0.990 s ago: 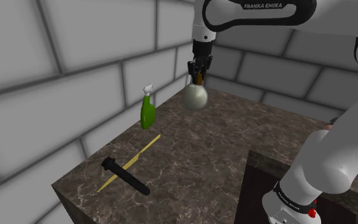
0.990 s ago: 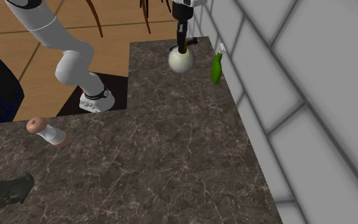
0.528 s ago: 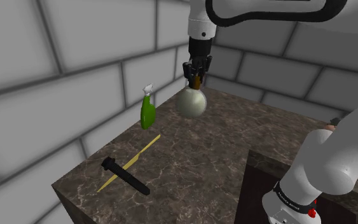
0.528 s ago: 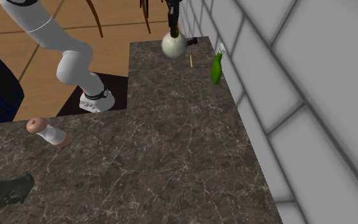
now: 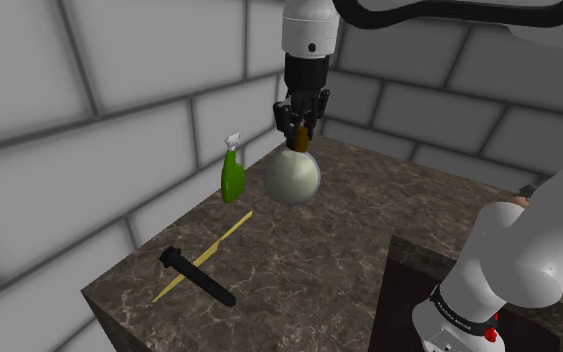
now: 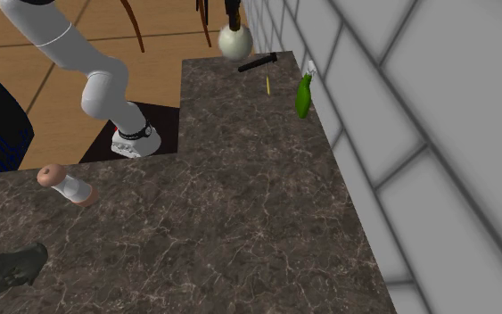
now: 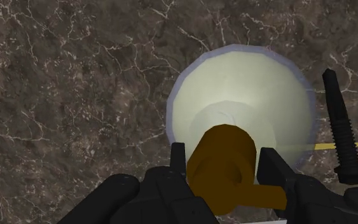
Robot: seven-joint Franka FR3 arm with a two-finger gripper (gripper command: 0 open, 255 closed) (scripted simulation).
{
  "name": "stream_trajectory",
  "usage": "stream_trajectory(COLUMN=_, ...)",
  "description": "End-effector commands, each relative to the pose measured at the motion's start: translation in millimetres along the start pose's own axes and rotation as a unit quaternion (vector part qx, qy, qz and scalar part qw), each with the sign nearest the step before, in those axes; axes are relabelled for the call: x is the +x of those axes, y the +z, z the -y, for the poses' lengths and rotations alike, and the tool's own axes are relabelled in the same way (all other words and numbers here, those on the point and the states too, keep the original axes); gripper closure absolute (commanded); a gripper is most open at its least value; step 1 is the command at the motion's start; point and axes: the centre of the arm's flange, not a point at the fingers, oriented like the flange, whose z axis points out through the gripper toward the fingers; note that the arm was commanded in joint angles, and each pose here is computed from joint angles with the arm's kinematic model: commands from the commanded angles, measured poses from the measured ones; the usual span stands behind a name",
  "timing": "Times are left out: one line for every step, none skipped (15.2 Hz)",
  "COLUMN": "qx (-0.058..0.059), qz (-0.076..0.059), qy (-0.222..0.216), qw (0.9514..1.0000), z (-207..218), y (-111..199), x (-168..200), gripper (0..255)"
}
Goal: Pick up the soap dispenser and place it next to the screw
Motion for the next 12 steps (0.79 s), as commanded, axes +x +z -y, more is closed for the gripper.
stream_trajectory(qx=0.0, qz=0.0, qy=0.001, qw=1.0, z=22.8, y=-6.9, x=-11.7, gripper=255)
stream_trajectory(qx=0.0, qz=0.0, qy=0.001, qw=1.0, z=34.0, y=-10.6, x=-17.5, gripper=255)
stream_trajectory(qx=0.0, qz=0.0, qy=0.001, qw=1.0, z=45.2, y=-14.3, x=-23.4, gripper=255)
stream_trajectory(qx=0.0, qz=0.0, qy=0.001, qw=1.0, z=56.4, y=-18.0, x=-29.3, gripper=255)
stream_trajectory(qx=0.0, qz=0.0, qy=0.001, qw=1.0, z=67.7, y=-21.7, x=-35.2, gripper=255)
stream_trajectory(qx=0.0, qz=0.0, qy=0.001, qw=1.0, z=78.9, y=-25.4, x=-41.1, gripper=255)
stream_trajectory(qx=0.0, qz=0.0, qy=0.001, qw=1.0, z=90.1, y=-29.1, x=-47.0, gripper=255)
stream_trajectory(qx=0.0, qz=0.0, qy=0.001, qw=1.0, z=101.3, y=-32.8, x=-52.9, gripper=255)
stream_trajectory(qx=0.0, qz=0.0, qy=0.001, qw=1.0, z=112.5, y=-36.5, x=-58.8, gripper=255)
stream_trajectory(qx=0.0, qz=0.0, qy=0.001, qw=1.0, z=123.8, y=-40.2, x=-64.7, gripper=255)
stream_trajectory(qx=0.0, qz=0.0, qy=0.001, qw=1.0, z=137.0, y=-44.6, x=-71.6, gripper=255)
stream_trajectory(qx=0.0, qz=0.0, qy=0.001, qw=1.0, z=137.5, y=-39.3, x=-71.7, gripper=255)
